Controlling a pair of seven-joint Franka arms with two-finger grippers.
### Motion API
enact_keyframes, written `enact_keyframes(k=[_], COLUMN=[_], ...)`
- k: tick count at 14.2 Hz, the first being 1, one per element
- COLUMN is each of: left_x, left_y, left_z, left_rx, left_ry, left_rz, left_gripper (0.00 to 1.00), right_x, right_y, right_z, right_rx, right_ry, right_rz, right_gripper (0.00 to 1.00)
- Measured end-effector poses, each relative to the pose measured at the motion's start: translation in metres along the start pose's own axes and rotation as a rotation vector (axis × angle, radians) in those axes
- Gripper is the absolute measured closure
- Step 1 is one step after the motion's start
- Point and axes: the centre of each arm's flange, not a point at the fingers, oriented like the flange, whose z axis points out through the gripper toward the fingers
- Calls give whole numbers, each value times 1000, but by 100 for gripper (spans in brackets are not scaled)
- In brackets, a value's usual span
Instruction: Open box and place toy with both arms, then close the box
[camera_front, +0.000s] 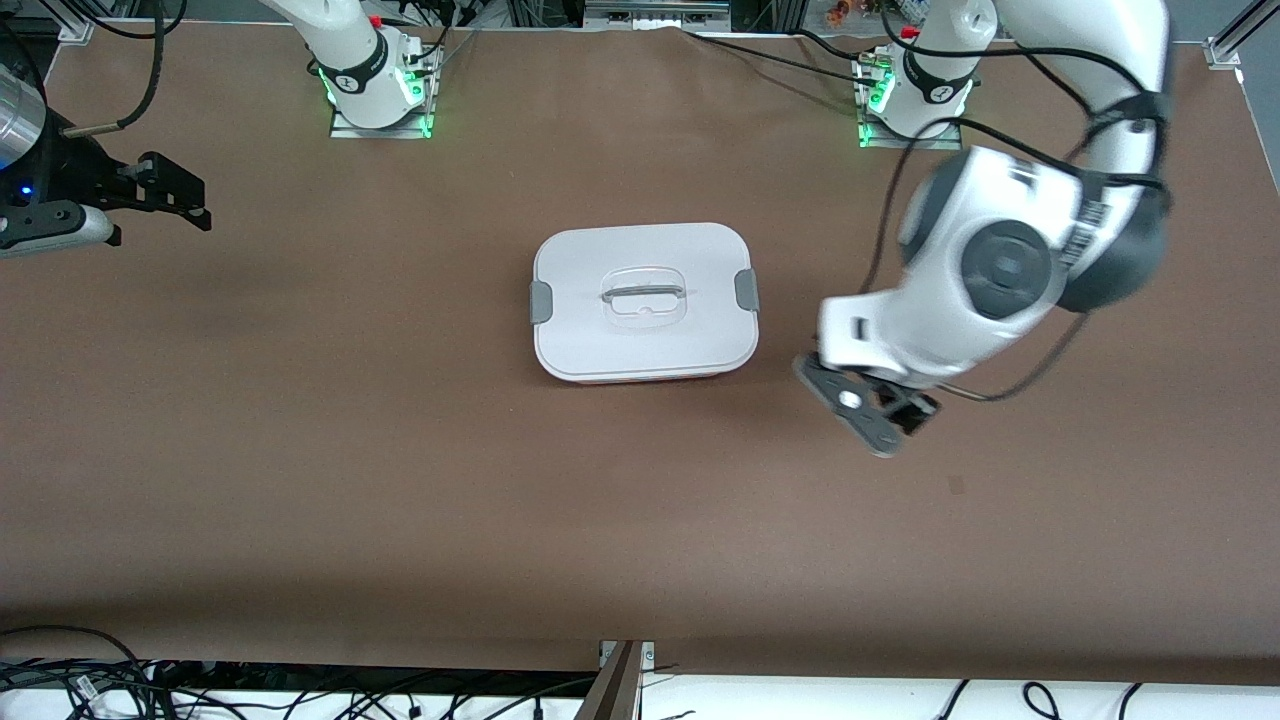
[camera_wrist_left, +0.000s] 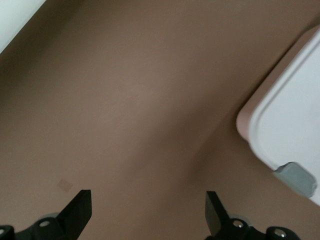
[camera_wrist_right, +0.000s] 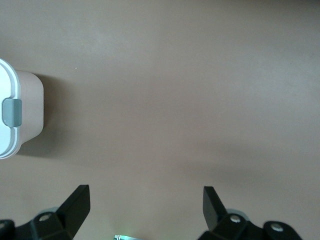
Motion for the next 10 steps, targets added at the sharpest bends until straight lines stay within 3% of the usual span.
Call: enact_keyframes(k=[5, 8, 10], left_x=[-77, -137, -174], left_y=[-107, -138, -140], left_z=[-30, -90, -117], left_rx=[14, 47, 27], left_ry=[39, 83, 65], left_rz=[-181, -360, -517], left_gripper=[0, 0, 0], right_x=[0, 0, 0], right_y=[0, 0, 0], right_z=[0, 0, 0], right_rx=[0, 0, 0], right_ry=[-1, -1, -1], right_rz=[0, 0, 0], right_gripper=[0, 0, 0])
